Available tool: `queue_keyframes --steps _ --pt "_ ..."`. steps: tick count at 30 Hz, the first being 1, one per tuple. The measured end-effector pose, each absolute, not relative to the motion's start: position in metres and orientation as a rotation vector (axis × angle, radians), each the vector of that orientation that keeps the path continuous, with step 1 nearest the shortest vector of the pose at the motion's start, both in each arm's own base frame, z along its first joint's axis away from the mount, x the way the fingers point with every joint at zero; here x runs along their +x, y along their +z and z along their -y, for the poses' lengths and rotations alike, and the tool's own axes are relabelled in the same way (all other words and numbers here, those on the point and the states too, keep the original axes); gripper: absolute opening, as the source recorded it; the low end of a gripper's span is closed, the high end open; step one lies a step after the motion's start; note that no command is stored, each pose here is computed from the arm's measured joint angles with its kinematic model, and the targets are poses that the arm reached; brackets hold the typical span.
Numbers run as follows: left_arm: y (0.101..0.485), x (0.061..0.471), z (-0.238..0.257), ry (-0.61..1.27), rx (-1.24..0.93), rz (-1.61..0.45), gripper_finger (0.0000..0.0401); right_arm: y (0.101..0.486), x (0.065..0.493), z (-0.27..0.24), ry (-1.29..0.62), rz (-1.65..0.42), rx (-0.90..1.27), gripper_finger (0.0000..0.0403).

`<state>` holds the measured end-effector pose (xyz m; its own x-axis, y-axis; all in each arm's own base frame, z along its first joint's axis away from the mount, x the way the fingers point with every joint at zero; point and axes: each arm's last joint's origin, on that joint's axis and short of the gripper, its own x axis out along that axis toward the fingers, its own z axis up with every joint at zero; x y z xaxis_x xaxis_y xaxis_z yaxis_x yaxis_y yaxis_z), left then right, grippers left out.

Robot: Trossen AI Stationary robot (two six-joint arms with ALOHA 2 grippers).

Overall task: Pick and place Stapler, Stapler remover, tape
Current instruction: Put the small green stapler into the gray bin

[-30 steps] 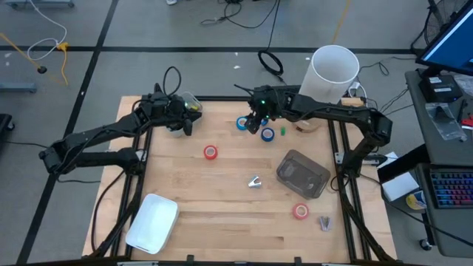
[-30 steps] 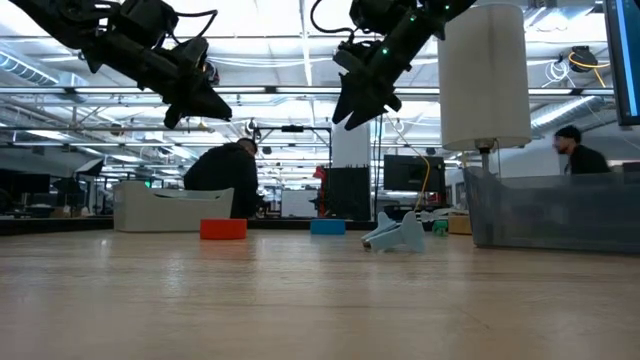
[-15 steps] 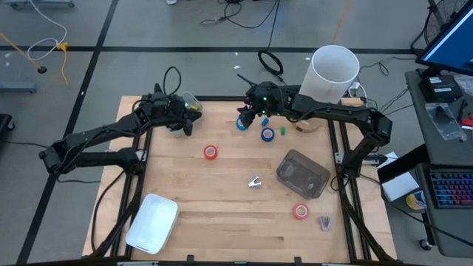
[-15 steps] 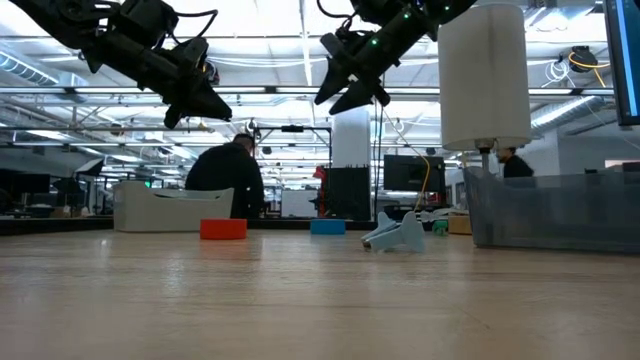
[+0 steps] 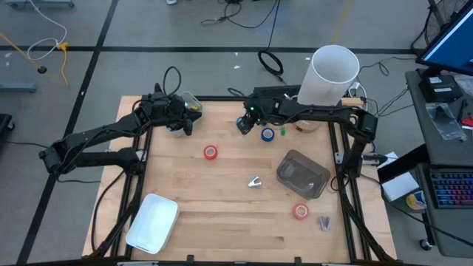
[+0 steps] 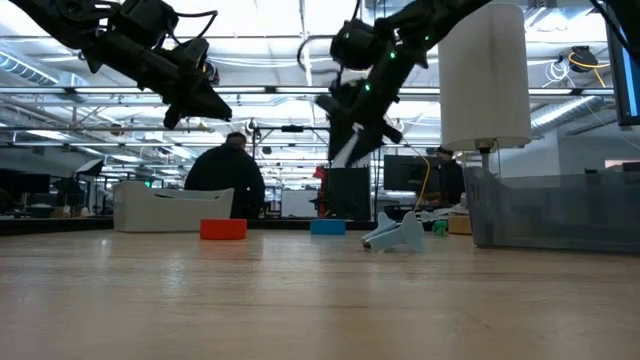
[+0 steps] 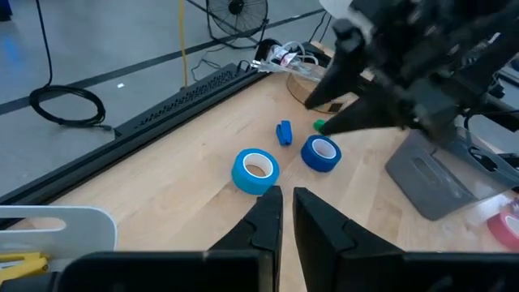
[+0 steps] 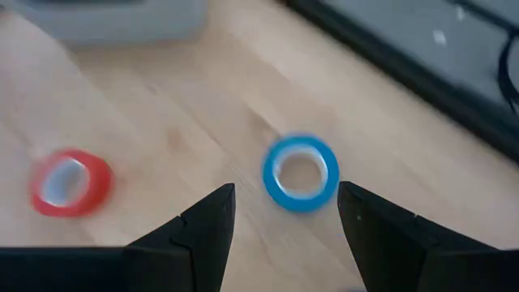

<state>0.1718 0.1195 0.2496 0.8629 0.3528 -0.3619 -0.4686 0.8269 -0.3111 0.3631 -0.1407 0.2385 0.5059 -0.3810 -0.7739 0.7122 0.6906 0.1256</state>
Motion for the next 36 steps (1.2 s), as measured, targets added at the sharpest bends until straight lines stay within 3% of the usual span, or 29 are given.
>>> queue_keyframes --steps 17,36 --pt "0.25 0.172 -0.119 0.442 -0.405 -0.298 0.0033 0.201 0.351 0.14 -0.91 -0.998 0.727 0.021" --pt "0.249 0.172 -0.119 0.441 -0.4 -0.304 0.0033 0.195 0.334 0.146 -1.148 -1.029 0.877 0.021"
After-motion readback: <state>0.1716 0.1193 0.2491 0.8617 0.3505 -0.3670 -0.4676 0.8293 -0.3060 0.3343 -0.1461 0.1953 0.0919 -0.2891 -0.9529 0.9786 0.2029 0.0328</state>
